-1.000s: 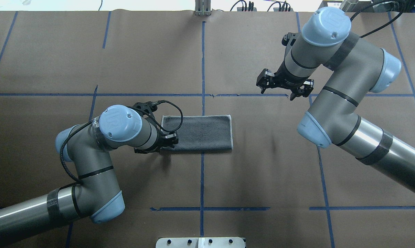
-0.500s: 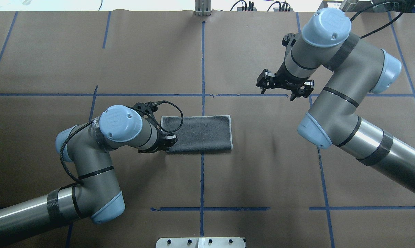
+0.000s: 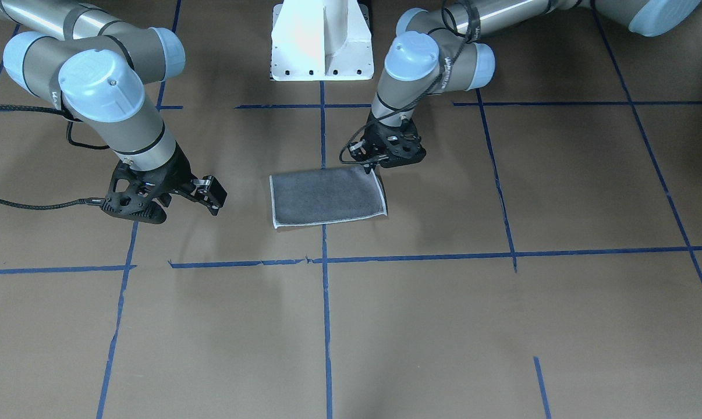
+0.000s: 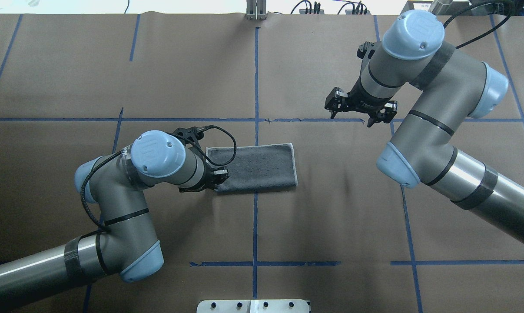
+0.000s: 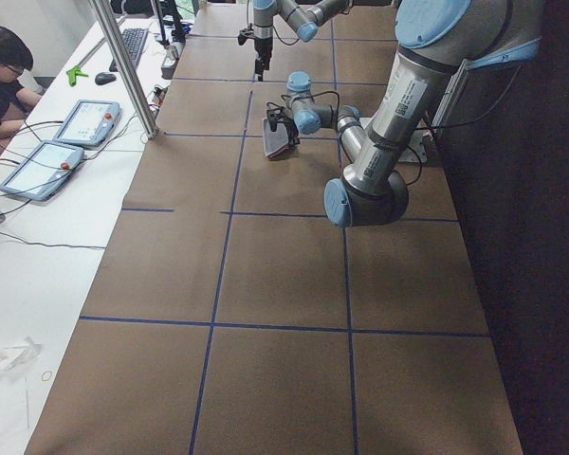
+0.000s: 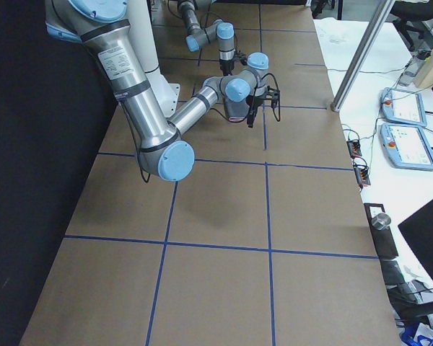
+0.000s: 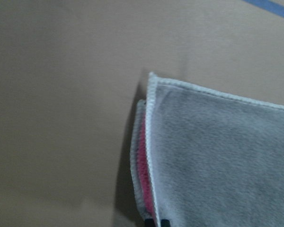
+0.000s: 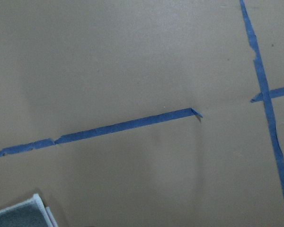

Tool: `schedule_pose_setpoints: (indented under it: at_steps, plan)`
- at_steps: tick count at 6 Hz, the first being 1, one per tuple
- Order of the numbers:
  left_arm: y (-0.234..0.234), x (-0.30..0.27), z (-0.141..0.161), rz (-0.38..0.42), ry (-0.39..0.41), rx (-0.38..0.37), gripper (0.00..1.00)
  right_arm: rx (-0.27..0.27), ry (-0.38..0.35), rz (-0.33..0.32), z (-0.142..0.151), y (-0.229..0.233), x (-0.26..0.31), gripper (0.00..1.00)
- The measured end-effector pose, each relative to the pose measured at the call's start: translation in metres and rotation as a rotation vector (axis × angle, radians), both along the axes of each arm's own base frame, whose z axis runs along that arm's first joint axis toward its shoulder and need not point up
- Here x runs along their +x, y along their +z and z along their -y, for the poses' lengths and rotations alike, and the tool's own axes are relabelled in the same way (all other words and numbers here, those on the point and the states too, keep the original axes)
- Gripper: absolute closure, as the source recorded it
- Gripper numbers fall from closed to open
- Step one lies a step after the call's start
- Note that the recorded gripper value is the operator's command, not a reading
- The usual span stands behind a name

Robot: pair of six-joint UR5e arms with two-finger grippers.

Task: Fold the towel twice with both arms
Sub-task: 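Fold the held end over toward the other end with the left gripper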

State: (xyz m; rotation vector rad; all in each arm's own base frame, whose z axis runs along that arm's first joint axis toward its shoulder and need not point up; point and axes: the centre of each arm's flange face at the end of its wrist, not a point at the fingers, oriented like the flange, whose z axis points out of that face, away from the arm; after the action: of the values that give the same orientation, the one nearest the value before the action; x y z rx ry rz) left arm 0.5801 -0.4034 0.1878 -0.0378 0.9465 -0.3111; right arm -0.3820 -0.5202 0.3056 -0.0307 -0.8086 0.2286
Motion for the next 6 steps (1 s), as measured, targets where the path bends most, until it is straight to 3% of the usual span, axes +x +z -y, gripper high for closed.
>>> schedule_pose_setpoints:
  at_steps: [3,4,5,6]
  plan:
    - [-0.103,0.082,0.041,0.055,-0.056,-0.027,1.00,0.044,-0.080,-0.017,0.009,0.042,0.043,0.00]
    - [-0.118,0.100,0.048,0.074,-0.059,-0.029,0.59,0.050,-0.092,-0.020,0.013,0.051,0.056,0.00]
    - [-0.124,0.111,0.053,0.082,-0.060,-0.031,0.01,0.053,-0.097,-0.022,0.015,0.056,0.062,0.00]
    - [-0.126,0.117,0.056,0.080,-0.060,-0.029,0.00,0.054,-0.098,-0.023,0.015,0.058,0.064,0.00]
